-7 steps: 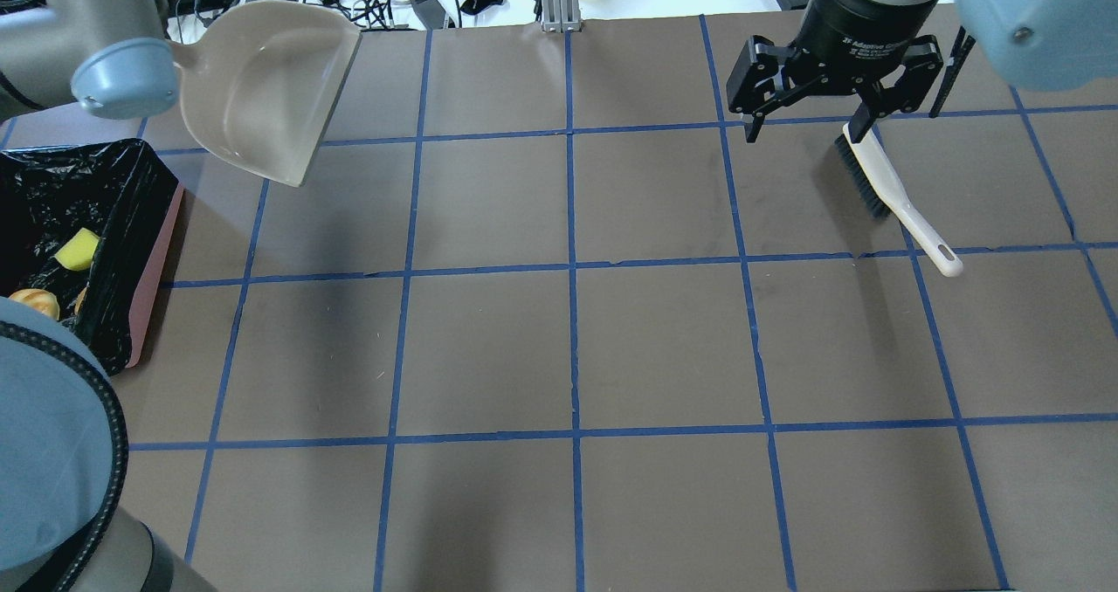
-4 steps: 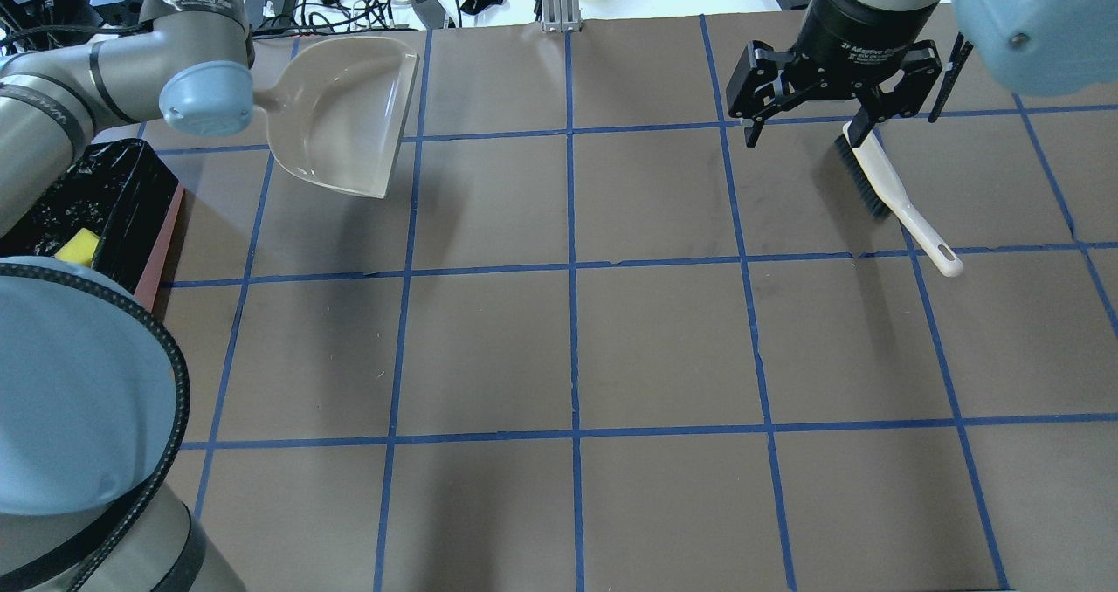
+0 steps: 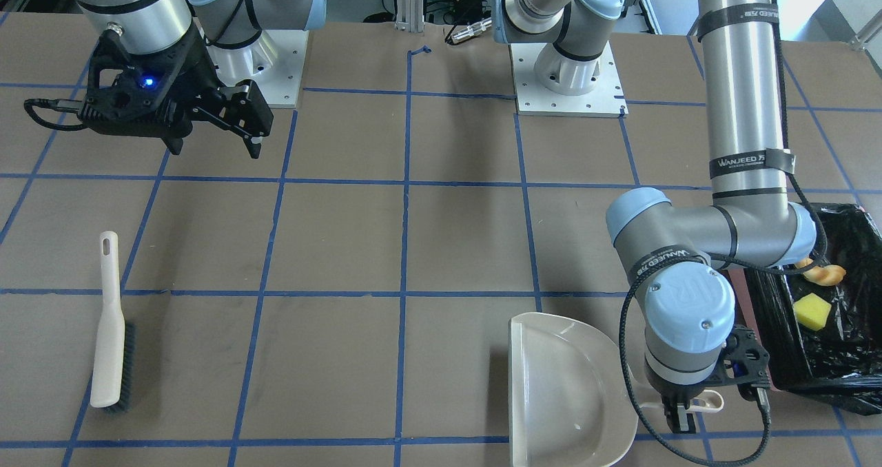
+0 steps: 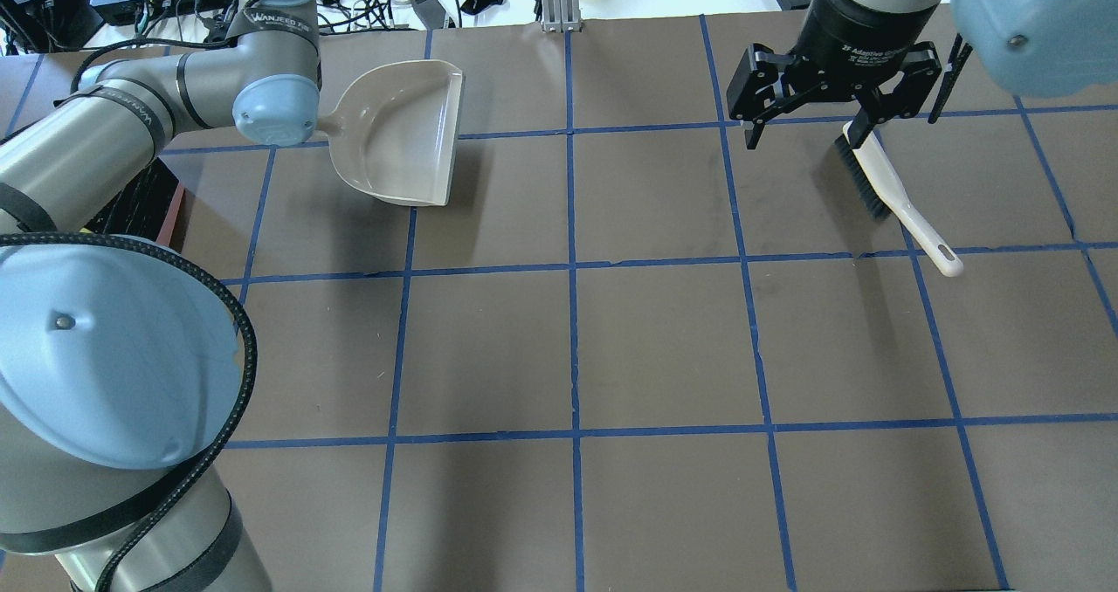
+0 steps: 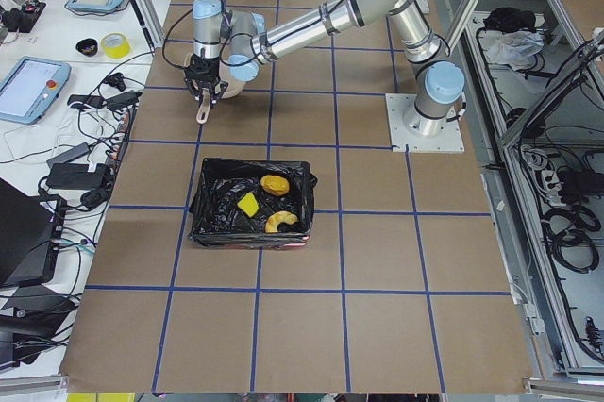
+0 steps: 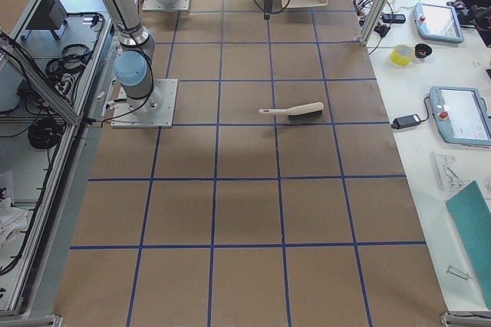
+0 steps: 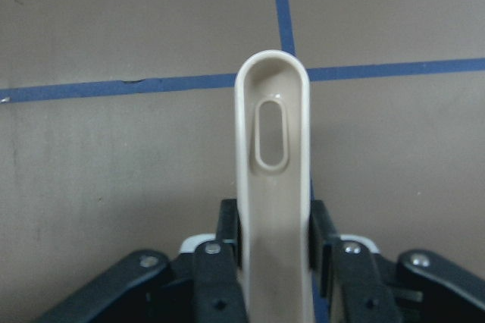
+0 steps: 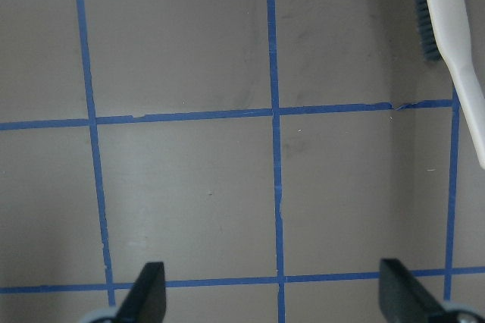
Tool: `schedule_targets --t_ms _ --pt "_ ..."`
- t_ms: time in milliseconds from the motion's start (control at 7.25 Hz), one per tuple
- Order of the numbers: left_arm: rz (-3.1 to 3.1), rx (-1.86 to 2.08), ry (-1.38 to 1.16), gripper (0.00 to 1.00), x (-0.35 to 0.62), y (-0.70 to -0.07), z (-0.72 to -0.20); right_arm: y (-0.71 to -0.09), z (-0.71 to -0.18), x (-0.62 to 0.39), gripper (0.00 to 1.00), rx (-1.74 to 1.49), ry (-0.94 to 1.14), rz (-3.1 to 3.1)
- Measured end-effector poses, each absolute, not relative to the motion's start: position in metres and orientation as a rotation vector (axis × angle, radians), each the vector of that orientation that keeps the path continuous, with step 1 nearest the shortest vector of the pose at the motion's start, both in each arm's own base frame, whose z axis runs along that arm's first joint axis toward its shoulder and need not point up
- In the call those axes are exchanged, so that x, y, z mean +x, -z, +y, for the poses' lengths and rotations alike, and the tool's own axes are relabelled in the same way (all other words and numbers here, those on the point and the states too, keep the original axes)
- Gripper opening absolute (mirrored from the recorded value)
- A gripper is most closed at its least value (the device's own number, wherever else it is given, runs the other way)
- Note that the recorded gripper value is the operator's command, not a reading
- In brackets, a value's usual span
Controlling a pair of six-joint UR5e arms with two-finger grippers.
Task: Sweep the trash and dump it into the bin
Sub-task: 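Bring the emptied dustpan back over the table and lower it with the left gripper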
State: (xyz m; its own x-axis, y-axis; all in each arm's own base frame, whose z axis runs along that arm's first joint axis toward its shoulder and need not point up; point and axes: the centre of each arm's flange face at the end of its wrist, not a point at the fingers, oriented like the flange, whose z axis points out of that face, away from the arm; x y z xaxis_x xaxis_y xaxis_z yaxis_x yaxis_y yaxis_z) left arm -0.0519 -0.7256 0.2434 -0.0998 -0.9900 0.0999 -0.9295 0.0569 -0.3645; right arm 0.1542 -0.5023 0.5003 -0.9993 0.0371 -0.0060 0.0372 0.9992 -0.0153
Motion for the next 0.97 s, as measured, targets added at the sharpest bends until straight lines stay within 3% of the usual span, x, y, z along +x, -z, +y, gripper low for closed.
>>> schedule_targets --t_ms 966 --pt "2.039 -2.067 0.413 0.0 -0.06 -0.218 -0.718 -0.5 -0.502 0.154 1.0 0.038 0.023 3.139"
